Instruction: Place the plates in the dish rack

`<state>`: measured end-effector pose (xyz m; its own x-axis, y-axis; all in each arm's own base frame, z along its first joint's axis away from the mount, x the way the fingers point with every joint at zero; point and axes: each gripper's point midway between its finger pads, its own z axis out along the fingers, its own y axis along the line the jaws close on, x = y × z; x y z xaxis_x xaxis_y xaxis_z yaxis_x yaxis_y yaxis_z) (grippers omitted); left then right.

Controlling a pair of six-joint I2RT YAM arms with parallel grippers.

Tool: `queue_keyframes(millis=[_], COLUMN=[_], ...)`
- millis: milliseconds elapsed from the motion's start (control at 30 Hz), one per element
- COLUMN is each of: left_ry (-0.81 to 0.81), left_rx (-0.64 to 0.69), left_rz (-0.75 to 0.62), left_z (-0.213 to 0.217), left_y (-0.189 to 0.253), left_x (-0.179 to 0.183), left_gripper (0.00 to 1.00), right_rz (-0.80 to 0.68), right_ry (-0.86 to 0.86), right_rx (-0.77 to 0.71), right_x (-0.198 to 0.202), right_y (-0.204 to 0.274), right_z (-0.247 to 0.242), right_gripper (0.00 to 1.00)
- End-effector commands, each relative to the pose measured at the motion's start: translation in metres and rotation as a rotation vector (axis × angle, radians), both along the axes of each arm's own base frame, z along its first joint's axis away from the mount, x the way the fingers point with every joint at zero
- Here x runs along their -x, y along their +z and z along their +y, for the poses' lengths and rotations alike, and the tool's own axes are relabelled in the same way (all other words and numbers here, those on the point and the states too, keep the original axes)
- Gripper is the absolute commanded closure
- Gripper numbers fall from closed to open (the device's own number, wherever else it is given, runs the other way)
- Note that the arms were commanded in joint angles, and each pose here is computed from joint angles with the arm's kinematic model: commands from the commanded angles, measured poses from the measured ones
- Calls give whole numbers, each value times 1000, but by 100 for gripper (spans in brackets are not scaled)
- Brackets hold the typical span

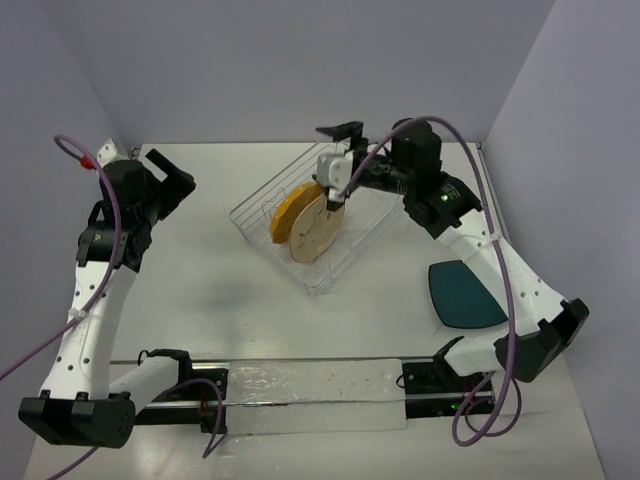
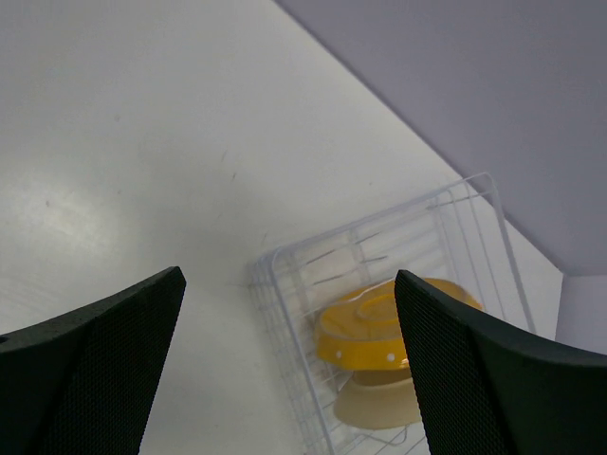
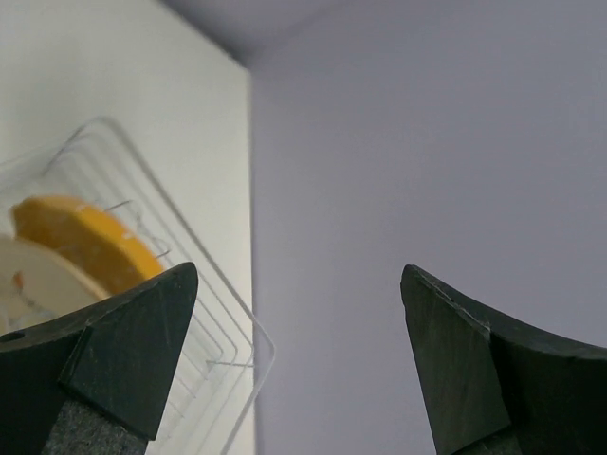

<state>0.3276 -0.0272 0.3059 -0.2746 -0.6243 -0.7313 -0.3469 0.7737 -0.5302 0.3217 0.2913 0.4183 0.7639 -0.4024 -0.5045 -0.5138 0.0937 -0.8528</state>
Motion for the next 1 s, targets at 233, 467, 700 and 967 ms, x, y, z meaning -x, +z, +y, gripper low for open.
queue_keyframes(millis=[233,467,700,967], left_ry=[-201,-212,-290,-320], left_rx=[-112,-211,-186,-191], left_rz=[-196,-167,-145,-123], left_z=[-19,-4,-16,-18], left_y=[77,55,36,18], left_x=[-103,-145,-171,-176], left_gripper=[1,1,1,1], right_rz=[670,1023,1107,1055], right_ry=[-1053,-1334,-1508,-1763], right_rx=[-1338,-1591,-1767,-1856], right_x=[-18,41,79,106], right_y=[-37,-166,-253,-316], right_z=[-199,-244,-287,-342], right_gripper=[0,0,0,0])
